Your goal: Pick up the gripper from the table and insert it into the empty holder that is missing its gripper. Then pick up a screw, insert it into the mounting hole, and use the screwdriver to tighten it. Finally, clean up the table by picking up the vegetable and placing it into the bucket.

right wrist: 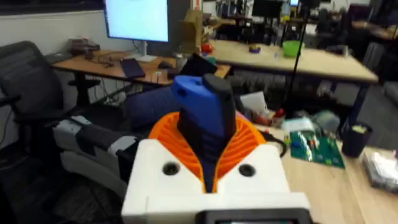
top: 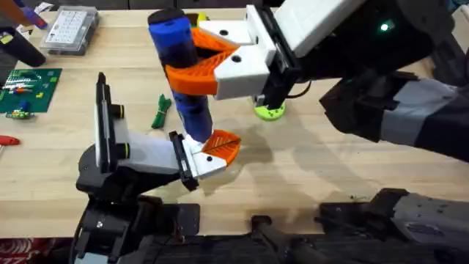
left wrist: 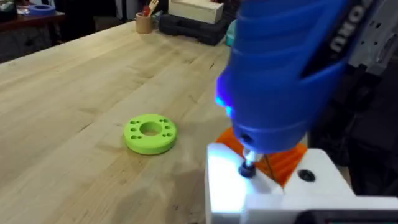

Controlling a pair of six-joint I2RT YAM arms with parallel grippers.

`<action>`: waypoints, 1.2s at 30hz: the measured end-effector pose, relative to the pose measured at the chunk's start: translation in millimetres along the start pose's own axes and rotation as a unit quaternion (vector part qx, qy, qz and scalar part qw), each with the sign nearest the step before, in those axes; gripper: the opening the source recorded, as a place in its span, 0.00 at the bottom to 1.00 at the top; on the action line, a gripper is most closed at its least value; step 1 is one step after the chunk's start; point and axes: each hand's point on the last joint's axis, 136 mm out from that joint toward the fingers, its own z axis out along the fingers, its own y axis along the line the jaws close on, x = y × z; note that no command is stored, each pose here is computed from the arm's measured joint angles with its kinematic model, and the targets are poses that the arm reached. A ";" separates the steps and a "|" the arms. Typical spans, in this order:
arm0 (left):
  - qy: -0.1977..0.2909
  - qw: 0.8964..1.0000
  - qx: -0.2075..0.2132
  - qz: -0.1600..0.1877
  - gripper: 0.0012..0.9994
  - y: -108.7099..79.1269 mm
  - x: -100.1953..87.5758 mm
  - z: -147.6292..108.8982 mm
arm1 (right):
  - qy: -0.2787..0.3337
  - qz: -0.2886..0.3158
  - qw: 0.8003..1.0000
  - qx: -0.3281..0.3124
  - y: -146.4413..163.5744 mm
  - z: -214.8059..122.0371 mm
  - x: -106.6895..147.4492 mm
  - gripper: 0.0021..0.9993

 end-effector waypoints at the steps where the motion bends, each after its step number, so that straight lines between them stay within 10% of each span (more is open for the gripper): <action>1: 0.000 1.000 0.000 0.000 0.01 0.0 0.0 0.0 | 0.000 0.000 1.000 0.000 0.0 0.0 0.1 0.04; 36: 0.002 1.000 0.002 -0.005 0.01 -0.4 0.9 0.2 | 0.016 -0.010 1.000 -0.021 6.0 6.4 0.0 0.05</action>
